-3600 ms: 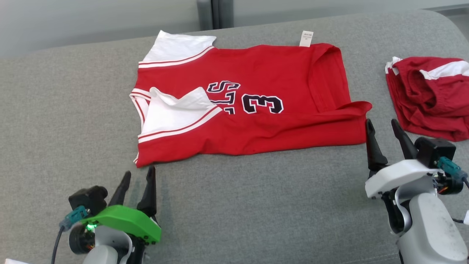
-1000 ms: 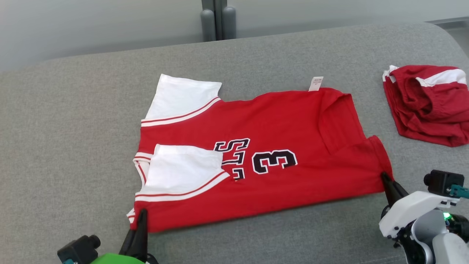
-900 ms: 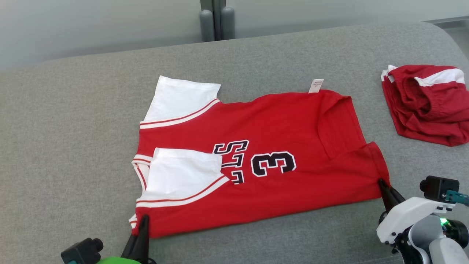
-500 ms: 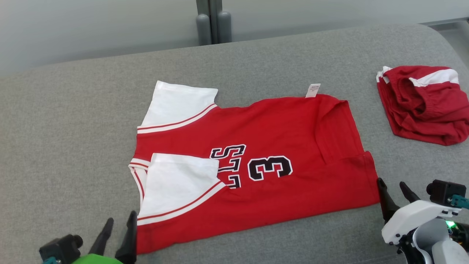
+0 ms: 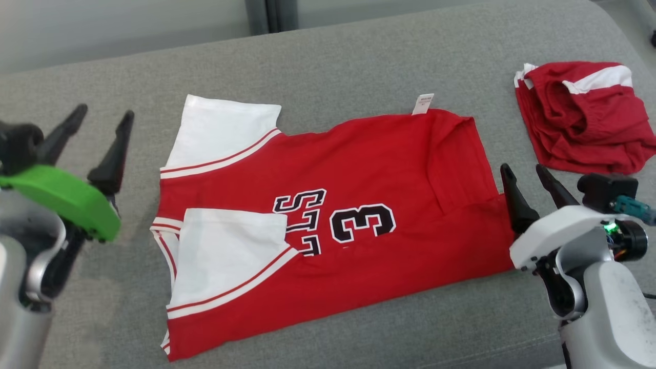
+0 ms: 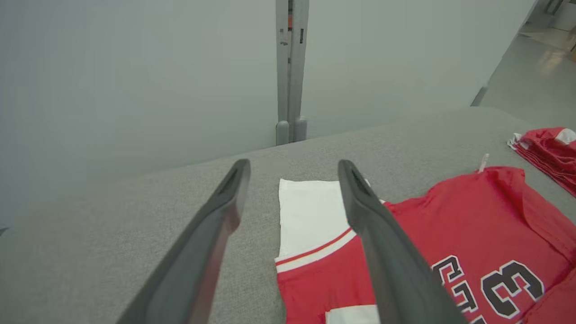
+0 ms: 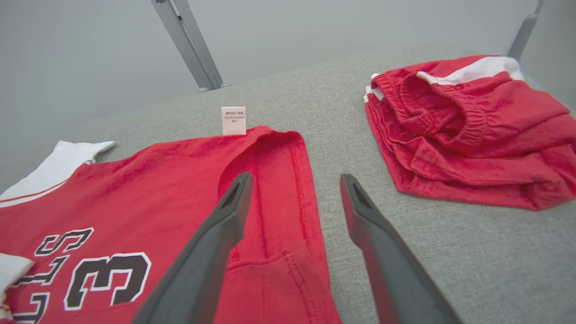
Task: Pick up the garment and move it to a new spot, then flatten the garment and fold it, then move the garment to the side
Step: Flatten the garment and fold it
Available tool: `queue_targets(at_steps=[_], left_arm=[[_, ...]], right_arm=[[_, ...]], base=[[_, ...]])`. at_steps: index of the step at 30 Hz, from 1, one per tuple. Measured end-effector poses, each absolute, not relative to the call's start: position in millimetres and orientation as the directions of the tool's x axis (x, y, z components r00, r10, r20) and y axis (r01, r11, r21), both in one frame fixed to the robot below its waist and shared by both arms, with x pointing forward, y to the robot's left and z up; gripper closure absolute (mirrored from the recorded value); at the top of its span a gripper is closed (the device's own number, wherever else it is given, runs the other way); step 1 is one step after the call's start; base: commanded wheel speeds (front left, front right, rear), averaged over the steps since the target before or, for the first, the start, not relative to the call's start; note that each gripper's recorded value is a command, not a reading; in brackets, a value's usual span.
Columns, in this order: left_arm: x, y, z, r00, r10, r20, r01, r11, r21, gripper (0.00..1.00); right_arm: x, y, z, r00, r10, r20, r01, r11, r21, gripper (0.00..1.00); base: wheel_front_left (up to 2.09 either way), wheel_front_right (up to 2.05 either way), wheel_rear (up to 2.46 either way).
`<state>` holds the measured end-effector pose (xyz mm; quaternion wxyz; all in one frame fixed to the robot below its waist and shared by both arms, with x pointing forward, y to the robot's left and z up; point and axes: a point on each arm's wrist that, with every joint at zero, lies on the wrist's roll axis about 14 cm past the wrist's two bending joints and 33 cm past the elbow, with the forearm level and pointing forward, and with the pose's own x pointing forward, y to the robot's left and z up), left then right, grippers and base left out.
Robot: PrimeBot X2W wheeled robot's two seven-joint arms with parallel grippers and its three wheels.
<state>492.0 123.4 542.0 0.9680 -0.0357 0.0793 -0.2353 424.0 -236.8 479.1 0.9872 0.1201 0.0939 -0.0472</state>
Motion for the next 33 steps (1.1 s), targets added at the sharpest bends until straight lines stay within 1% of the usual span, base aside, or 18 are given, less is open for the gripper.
queue_targets(at_steps=[4, 7, 10, 17, 24, 30, 33], left_arm=[[531, 117, 547, 0.841, -0.496, -0.216, 0.507, 0.862, -0.002, 0.00], [556, 115, 539, 0.820, -0.493, -0.289, 0.522, 0.853, 0.026, 0.00], [572, 108, 517, 0.782, -0.497, -0.376, 0.547, 0.836, 0.033, 0.00], [591, 92, 446, 0.669, -0.505, -0.546, 0.581, 0.813, -0.039, 0.00], [603, 84, 391, 0.586, -0.496, -0.641, 0.580, 0.809, -0.096, 0.00], [612, 80, 363, 0.548, -0.481, -0.684, 0.576, 0.810, -0.108, 0.00], [616, 73, 358, 0.539, -0.491, -0.685, 0.580, 0.806, -0.121, 0.00]], right_arm=[[442, -229, 483, 0.982, -0.040, -0.184, 0.080, 0.974, 0.214, 0.00], [453, -227, 483, 0.984, -0.031, -0.177, 0.068, 0.977, 0.202, 0.00], [460, -232, 477, 0.982, -0.039, -0.185, 0.075, 0.978, 0.194, 0.00], [465, -244, 453, 0.971, -0.069, -0.230, 0.111, 0.978, 0.176, 0.00], [467, -253, 433, 0.960, -0.088, -0.267, 0.135, 0.977, 0.163, 0.00], [463, -262, 421, 0.950, -0.109, -0.293, 0.160, 0.975, 0.154, 0.00], [461, -265, 417, 0.946, -0.120, -0.301, 0.171, 0.974, 0.150, 0.00]], base=[[0.00, 0.00, 0.00], [0.00, 0.00, 0.00], [0.00, 0.00, 0.00], [0.00, 0.00, 0.00], [0.00, 0.00, 0.00], [0.00, 0.00, 0.00], [0.00, 0.00, 0.00]])
